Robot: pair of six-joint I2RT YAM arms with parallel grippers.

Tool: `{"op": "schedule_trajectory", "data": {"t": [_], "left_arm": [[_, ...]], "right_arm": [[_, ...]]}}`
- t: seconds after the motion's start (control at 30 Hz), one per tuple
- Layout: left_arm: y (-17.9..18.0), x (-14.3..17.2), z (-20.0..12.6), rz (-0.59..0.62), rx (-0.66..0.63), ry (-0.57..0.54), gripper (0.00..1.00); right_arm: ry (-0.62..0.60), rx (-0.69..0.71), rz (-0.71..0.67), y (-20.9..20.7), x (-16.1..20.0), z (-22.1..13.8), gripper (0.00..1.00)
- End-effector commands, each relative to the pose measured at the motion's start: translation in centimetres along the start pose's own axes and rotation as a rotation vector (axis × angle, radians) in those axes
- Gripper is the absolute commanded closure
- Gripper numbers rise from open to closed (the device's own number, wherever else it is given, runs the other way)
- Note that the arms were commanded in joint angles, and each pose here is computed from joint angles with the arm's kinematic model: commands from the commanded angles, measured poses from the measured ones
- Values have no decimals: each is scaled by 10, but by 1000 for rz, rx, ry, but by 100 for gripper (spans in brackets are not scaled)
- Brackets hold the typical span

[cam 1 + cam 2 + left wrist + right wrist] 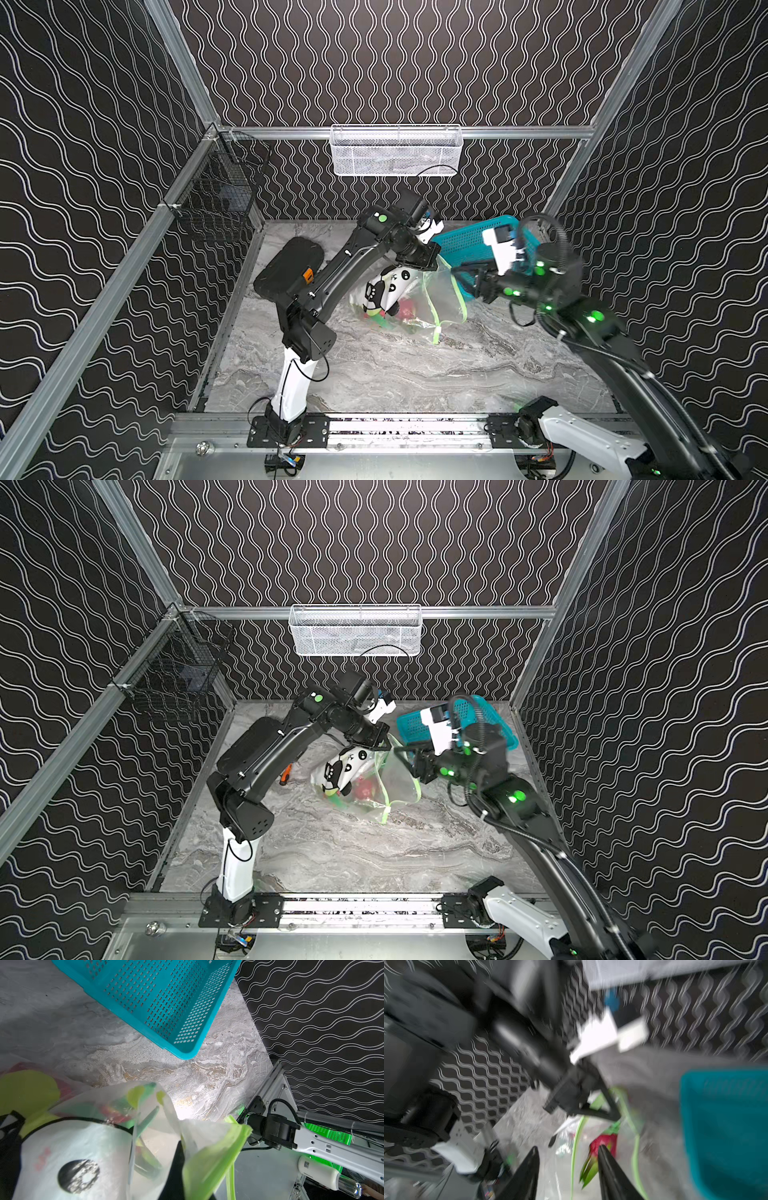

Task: Open the zip-top bag and take out the dragon fruit
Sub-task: Open the zipper of the food storage bag at the center of the board, then pick up the dragon fruit from the zipper food storage bag.

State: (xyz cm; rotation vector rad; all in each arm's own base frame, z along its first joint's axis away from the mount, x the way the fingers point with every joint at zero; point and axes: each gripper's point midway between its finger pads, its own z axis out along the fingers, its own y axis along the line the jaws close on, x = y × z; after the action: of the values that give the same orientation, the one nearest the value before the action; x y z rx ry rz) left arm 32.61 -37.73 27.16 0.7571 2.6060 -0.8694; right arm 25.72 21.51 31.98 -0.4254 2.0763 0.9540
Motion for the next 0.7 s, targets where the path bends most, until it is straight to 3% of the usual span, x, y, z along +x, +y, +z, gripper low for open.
{"op": "schedule_trajectory", "data": {"t": [0.0,0.33,0.43,0.67], "left_arm": [[-8,-1,-1,14,9,-3,100],[-26,-2,-5,22,30,-19,100],[-36,-2,3,29,45,-22,100],[-44,-9,15,31,58,-44,100]], "right_arm": [[153,-53,242,-6,46,17,56],[122,-58,527,-31,71,47,53],[123,-49,602,-40,68,65,43],[104,-69,670,-51,44,105,33]]}}
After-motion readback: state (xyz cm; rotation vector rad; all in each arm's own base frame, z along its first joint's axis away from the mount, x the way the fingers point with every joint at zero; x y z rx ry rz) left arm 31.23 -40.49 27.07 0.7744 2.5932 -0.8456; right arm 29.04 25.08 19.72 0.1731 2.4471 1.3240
